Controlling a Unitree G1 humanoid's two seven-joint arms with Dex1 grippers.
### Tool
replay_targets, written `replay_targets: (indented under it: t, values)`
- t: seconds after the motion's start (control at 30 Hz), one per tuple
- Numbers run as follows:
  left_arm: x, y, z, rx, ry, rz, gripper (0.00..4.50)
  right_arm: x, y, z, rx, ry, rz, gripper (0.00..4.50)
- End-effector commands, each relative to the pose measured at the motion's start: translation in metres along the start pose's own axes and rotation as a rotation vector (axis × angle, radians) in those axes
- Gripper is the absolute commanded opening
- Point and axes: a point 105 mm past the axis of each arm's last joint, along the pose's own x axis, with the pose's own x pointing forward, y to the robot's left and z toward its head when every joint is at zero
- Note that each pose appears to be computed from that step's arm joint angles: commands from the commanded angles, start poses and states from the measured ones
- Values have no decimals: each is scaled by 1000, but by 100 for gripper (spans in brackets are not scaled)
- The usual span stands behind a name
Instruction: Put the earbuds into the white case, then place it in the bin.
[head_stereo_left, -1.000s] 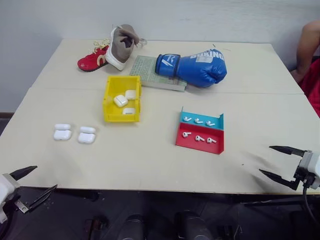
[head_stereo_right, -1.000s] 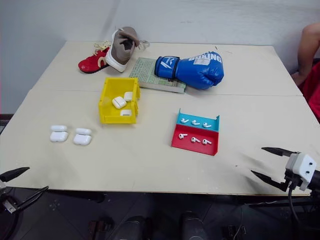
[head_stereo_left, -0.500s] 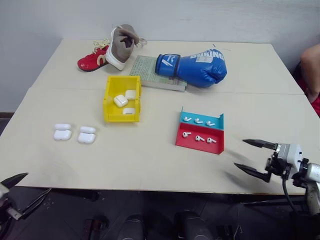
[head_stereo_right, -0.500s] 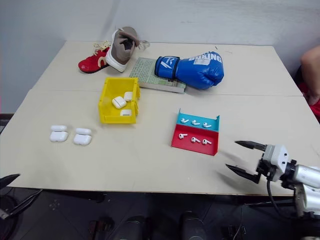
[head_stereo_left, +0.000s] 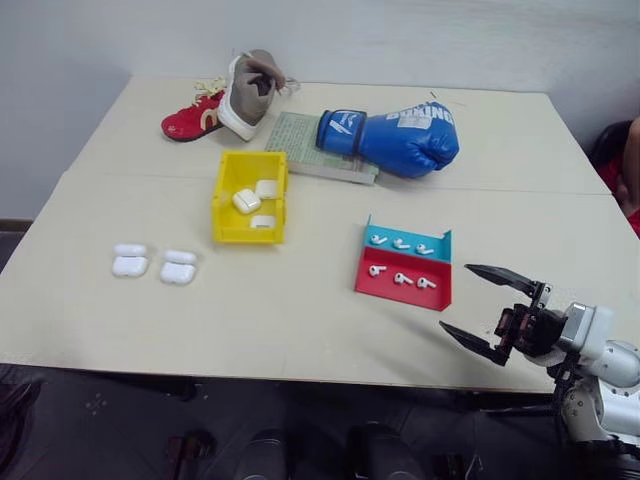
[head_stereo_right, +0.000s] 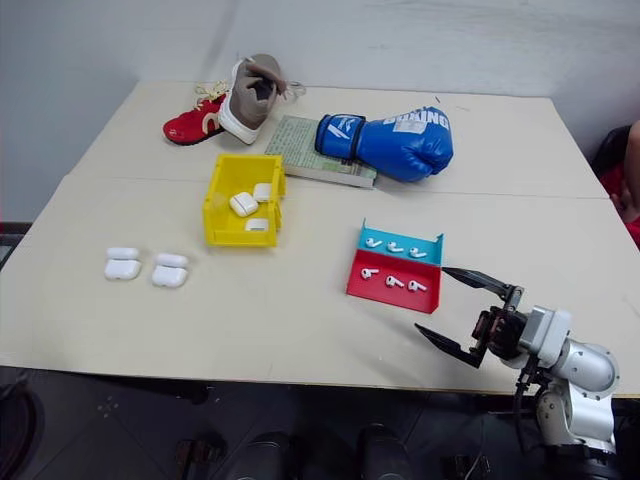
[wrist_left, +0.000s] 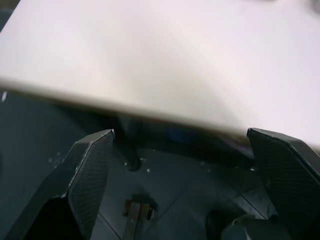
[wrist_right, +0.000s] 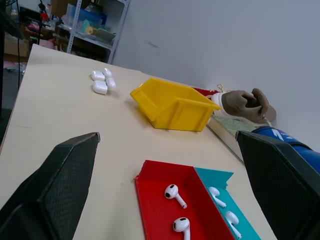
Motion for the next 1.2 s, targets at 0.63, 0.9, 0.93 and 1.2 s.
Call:
replay_targets:
  t: [0.63,0.9,0.93,1.2]
  values:
    - [123,-53,96,111,406,-6,447,43,-5,27,-15,-22,1,450]
    - [143,-60,101,134,404,-17,447,42,-8,25,-11,-13,-6,450]
    - [144,-61,102,138,405,-17,447,41,-8,24,-11,-12,-5,450]
    - [159,-72,101,162,425,-43,447,36,-10,21,-17,-8,-13,450]
